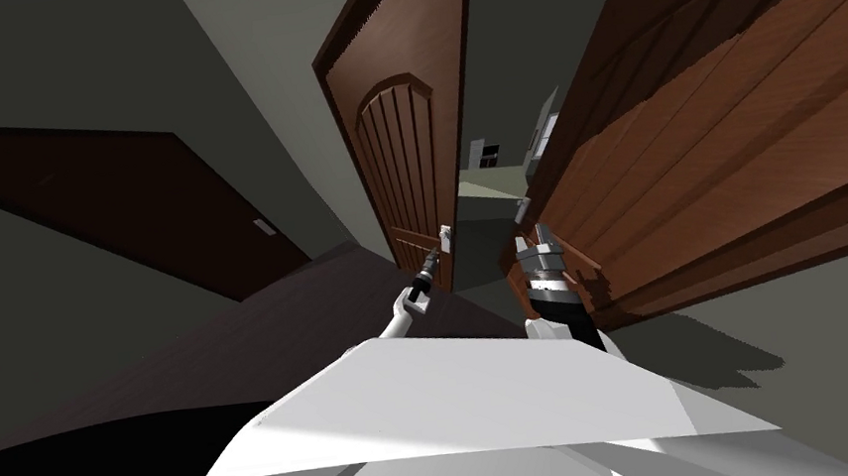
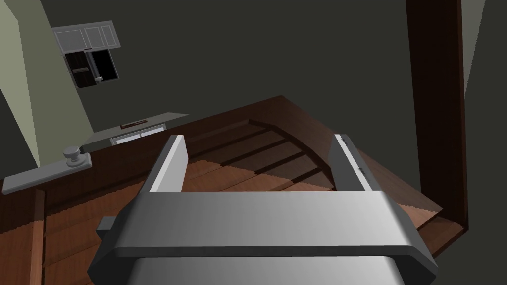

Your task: Push the door open

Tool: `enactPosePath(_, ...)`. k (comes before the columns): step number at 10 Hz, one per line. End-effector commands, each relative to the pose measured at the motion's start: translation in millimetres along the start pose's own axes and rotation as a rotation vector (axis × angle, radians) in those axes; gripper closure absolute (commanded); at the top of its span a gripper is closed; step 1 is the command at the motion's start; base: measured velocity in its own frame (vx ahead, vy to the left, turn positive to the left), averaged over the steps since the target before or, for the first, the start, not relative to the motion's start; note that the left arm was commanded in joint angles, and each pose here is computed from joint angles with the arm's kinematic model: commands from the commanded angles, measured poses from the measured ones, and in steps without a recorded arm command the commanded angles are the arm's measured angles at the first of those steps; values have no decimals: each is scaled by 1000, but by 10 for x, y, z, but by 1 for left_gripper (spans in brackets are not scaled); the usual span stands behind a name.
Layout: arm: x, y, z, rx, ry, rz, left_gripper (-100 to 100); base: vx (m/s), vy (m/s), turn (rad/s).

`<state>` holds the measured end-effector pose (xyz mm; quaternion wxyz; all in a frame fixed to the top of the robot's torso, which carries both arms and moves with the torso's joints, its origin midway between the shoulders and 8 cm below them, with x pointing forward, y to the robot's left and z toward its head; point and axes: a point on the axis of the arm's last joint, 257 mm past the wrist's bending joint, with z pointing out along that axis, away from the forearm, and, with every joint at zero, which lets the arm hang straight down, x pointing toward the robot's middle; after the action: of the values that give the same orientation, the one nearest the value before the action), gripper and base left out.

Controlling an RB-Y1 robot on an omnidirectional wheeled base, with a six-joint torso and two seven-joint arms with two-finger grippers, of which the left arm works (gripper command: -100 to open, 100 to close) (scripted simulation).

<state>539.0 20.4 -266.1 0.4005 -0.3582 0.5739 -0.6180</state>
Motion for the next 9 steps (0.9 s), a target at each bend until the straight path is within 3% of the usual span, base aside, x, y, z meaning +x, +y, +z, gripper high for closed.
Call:
enactPosePath(1, 75, 67, 36, -14, 15, -3, -100, 89, 68, -13)
enactPosePath(9, 517, 298, 188, -80, 90, -20, -100, 116, 84, -15)
